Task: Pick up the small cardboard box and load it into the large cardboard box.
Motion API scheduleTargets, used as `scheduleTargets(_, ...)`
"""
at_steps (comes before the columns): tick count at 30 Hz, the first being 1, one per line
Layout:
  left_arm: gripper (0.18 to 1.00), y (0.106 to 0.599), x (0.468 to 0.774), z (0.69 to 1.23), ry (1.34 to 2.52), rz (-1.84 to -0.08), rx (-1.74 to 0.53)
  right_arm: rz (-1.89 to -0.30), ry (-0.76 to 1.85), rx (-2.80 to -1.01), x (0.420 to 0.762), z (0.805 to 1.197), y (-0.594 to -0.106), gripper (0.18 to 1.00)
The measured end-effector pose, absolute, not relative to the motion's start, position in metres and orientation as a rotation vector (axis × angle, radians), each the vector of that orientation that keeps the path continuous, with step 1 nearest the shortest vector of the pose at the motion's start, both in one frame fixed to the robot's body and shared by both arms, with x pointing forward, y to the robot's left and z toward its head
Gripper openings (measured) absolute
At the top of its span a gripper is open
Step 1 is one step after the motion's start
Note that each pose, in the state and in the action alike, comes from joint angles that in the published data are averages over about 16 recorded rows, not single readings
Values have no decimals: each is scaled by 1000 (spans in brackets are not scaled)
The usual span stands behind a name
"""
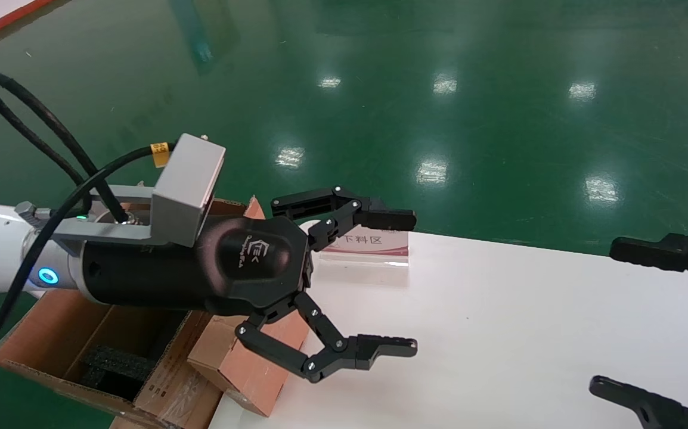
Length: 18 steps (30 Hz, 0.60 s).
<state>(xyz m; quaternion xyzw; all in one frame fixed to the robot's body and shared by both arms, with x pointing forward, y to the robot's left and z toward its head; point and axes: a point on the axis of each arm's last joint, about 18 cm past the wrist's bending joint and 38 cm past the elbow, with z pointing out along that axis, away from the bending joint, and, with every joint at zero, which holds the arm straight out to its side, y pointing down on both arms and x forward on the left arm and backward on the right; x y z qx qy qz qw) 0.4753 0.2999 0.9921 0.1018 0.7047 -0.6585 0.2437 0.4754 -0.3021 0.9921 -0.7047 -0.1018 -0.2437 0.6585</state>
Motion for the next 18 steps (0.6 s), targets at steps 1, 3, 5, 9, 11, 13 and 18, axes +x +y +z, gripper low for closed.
scheduleTargets(1, 1001, 300, 475, 992, 1925, -1799, 278, -552, -231, -1596, 475, 992, -302, 1001)
scheduleTargets(3, 1001, 300, 475, 992, 1925, -1799, 278, -552, -231, -1596, 475, 992, -302, 1001)
scheduleTargets(5, 1001, 300, 475, 992, 1925, -1799, 277, -552, -230, -1596, 475, 992, -302, 1001)
scheduleTargets(9, 1001, 301, 476, 991, 1929, -1796, 270, -552, -230, -1596, 475, 992, -302, 1001)
scheduleTargets(11, 1001, 301, 477, 990, 1936, -1789, 259, -552, -230, -1596, 475, 992, -302, 1001)
scheduleTargets(13, 1001, 302, 478, 989, 1948, -1777, 242, -552, -230, -1596, 475, 992, -302, 1001)
scheduleTargets(18, 1001, 304, 483, 984, 1993, -1726, 184, -552, -230, -1596, 476, 992, -302, 1001)
